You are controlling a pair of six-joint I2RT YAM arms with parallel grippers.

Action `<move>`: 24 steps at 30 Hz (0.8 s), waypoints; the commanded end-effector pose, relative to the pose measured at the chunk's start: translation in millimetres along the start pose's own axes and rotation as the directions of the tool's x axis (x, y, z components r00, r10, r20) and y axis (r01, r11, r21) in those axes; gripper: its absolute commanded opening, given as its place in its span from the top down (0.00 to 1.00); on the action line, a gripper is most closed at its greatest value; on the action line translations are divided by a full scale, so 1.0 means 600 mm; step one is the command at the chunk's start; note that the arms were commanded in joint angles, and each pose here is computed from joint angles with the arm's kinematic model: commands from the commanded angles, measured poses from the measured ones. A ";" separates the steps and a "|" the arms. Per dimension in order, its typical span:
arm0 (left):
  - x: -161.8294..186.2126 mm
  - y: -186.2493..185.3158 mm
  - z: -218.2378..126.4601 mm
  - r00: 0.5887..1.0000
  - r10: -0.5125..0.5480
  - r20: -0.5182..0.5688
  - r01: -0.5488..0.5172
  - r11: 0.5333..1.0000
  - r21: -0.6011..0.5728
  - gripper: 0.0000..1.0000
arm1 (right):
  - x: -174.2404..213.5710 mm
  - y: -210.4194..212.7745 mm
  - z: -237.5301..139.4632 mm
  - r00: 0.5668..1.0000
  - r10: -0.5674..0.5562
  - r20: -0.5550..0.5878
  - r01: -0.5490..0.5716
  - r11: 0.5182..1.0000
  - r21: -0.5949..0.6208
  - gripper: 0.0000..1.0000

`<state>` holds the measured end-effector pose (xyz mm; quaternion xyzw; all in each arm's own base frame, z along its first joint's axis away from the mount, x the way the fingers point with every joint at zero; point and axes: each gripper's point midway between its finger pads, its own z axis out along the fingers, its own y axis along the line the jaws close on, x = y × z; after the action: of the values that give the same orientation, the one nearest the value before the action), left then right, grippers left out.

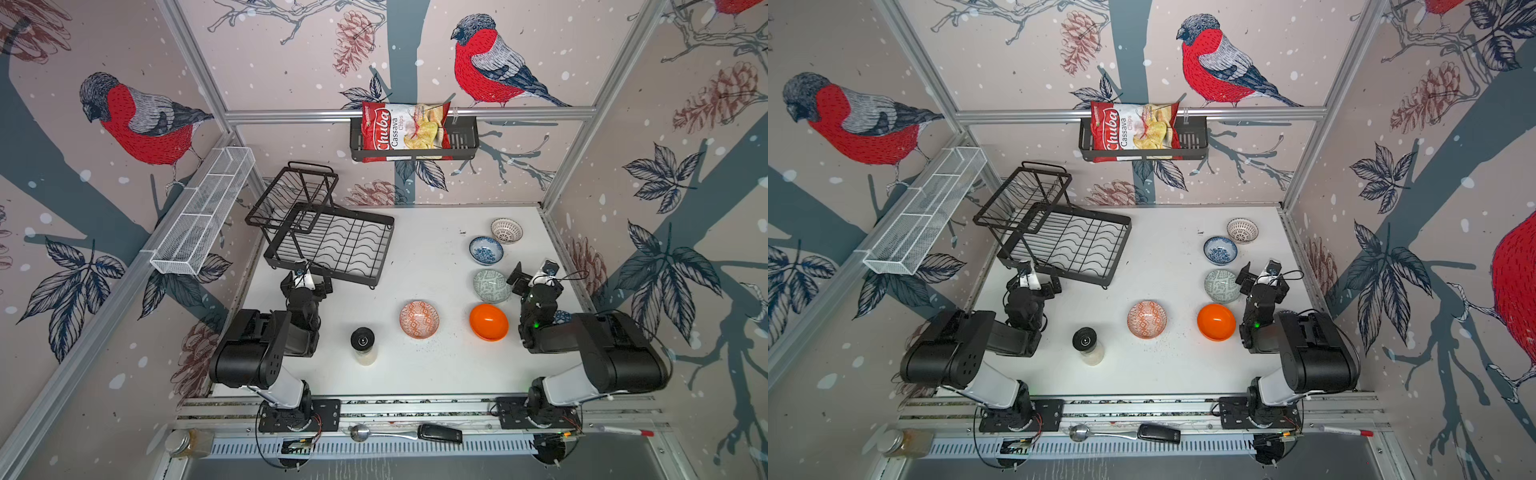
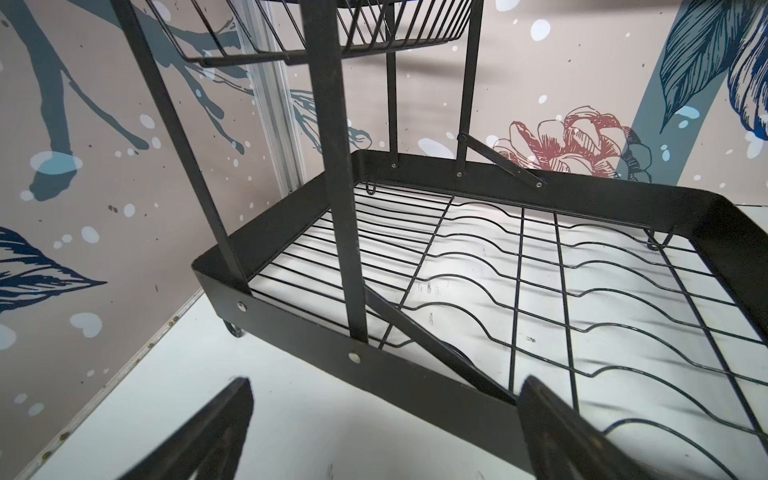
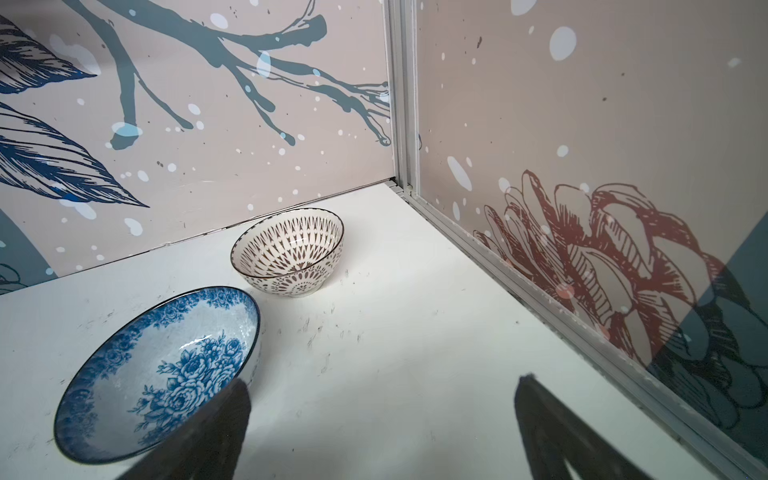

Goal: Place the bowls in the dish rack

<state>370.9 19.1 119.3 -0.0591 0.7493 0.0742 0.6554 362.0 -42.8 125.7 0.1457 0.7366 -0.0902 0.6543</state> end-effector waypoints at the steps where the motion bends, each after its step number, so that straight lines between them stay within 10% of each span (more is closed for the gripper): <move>1: -0.020 -0.009 -0.002 0.999 0.006 0.048 -0.008 1.000 0.031 0.01 | -0.005 0.000 0.000 1.000 0.014 0.010 -0.014 1.000 -0.001 0.00; 24: -0.020 -0.010 0.001 0.999 0.001 0.044 -0.003 0.999 0.039 0.01 | -0.009 -0.010 -0.006 0.999 0.018 0.028 -0.020 0.998 0.052 0.00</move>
<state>371.7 12.8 118.8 -0.0436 0.7511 0.0622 0.6558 360.8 -40.5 124.4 0.1444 0.7378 -0.0908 0.6531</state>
